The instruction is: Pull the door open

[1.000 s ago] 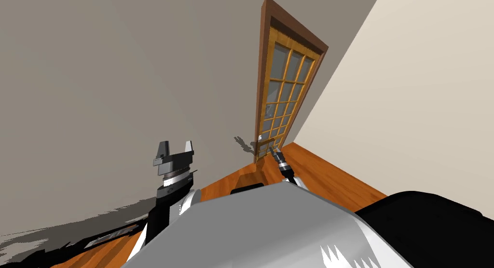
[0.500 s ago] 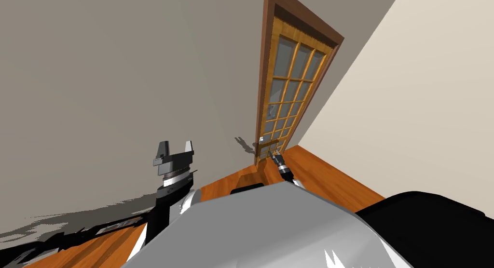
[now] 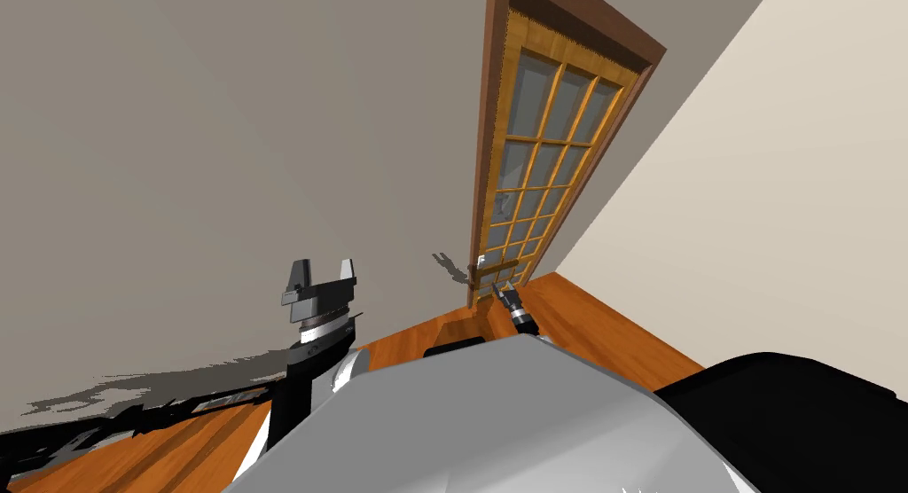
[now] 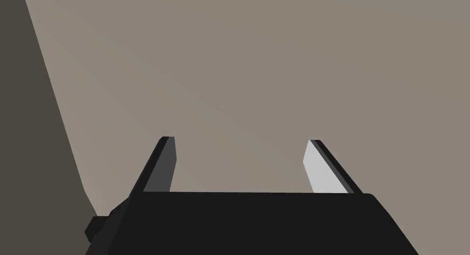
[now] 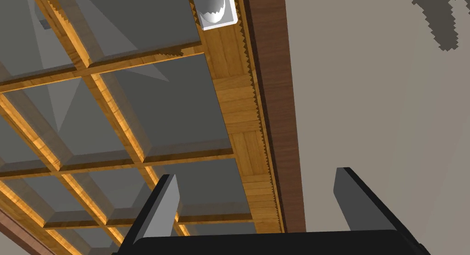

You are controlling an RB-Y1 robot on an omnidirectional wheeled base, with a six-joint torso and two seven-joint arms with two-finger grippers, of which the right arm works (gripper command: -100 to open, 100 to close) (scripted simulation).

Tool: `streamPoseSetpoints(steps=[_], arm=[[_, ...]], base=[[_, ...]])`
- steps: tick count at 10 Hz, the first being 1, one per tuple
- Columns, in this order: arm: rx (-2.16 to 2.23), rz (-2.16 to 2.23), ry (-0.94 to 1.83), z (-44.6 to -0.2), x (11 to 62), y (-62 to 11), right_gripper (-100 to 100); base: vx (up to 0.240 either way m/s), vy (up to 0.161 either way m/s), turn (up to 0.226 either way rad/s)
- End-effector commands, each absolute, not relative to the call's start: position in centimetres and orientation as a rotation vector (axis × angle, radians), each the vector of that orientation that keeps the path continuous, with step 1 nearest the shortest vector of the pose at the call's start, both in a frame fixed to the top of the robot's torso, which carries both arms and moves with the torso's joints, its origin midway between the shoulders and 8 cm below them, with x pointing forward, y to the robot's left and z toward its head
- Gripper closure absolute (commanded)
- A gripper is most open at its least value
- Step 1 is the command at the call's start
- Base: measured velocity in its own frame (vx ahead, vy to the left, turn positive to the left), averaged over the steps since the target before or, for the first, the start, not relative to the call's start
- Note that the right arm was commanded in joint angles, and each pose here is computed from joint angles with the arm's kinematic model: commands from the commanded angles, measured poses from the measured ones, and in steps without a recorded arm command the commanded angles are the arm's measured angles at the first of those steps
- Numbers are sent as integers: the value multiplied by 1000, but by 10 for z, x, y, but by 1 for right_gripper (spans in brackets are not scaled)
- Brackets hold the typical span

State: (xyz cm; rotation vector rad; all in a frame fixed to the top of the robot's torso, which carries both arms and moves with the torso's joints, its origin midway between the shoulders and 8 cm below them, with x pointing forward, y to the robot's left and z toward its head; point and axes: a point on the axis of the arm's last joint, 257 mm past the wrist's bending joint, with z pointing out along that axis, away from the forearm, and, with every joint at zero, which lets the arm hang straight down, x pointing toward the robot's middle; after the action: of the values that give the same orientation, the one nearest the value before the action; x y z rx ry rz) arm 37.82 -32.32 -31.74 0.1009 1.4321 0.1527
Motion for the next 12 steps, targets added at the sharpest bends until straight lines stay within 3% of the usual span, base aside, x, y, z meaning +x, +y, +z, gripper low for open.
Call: streamPoseSetpoints(steps=[1,12], arm=[[76,130,1453,-331,376,-319,-100],[-45,46,1570,-399,353,-281,-100]], base=[[59,-87,95],[88,-96,73]])
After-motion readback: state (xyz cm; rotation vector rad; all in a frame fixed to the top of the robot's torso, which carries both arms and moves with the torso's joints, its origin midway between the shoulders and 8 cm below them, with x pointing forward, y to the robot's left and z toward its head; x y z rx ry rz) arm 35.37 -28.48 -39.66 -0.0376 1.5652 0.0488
